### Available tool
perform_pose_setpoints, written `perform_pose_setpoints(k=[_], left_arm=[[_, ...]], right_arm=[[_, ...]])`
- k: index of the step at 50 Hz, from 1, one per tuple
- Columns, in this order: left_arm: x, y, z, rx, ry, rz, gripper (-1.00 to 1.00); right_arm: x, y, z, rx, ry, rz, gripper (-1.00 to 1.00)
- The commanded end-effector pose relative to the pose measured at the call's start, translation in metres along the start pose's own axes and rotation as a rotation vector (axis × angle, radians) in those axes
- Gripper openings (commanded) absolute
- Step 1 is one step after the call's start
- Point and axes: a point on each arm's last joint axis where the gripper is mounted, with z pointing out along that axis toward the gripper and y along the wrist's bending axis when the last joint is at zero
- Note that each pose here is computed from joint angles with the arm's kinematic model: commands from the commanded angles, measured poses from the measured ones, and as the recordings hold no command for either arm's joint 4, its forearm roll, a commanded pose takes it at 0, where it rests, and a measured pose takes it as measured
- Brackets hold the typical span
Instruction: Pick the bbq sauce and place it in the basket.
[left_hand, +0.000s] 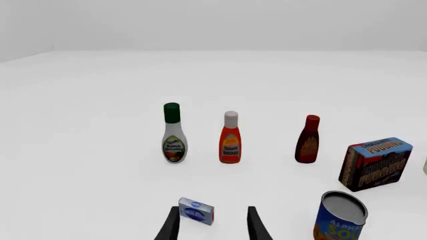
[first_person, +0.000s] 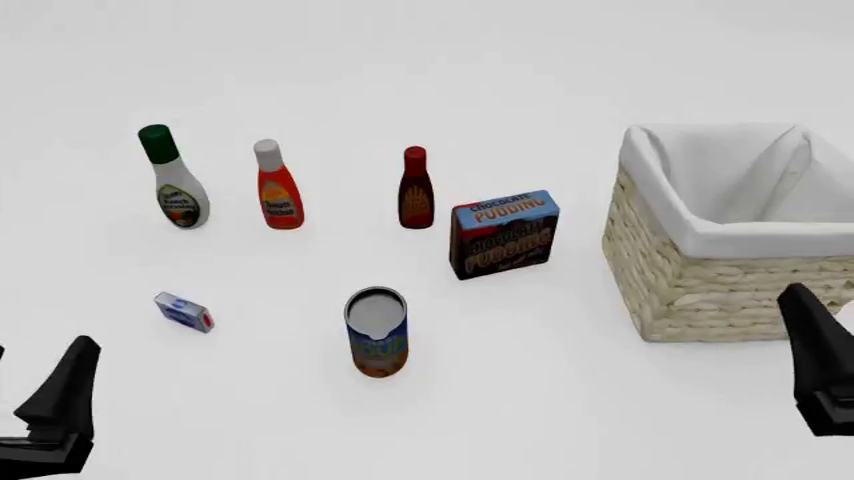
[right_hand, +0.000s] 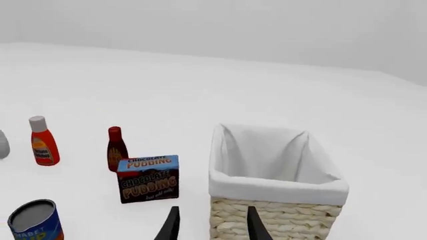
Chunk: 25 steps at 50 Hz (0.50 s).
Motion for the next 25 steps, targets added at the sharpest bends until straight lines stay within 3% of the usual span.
perform_pose_setpoints(k=[1, 9, 14, 19, 21, 25], left_arm=[[0.0, 0.0, 0.0, 0.0, 0.0, 0.0, 1.0], [0.0, 0.0, 0.0, 0.0, 0.0, 0.0, 1.0], [0.0, 0.0, 0.0, 0.0, 0.0, 0.0, 1.0], [0.0, 0.0, 0.0, 0.0, 0.0, 0.0, 1.0], [0.0, 0.0, 0.0, 0.0, 0.0, 0.0, 1.0], [0.0, 0.0, 0.0, 0.0, 0.0, 0.0, 1.0]], right_arm=[[-0.036, -0.001, 0.01, -0.025, -0.002, -0.02, 1.0], [-0.065, -0.003, 0.031, -0.02, 0.021, -0.037, 1.0], [-0.087, -0.004, 0.047, -0.029, 0.035, -0.092, 1.0], [-0.105, 0.003, 0.056, -0.105, 0.02, -0.121, 1.0], [-0.111, 0.004, 0.061, -0.112, 0.026, -0.096, 1.0], [-0.115, 0.006, 0.069, -0.132, 0.035, -0.112, 1.0]])
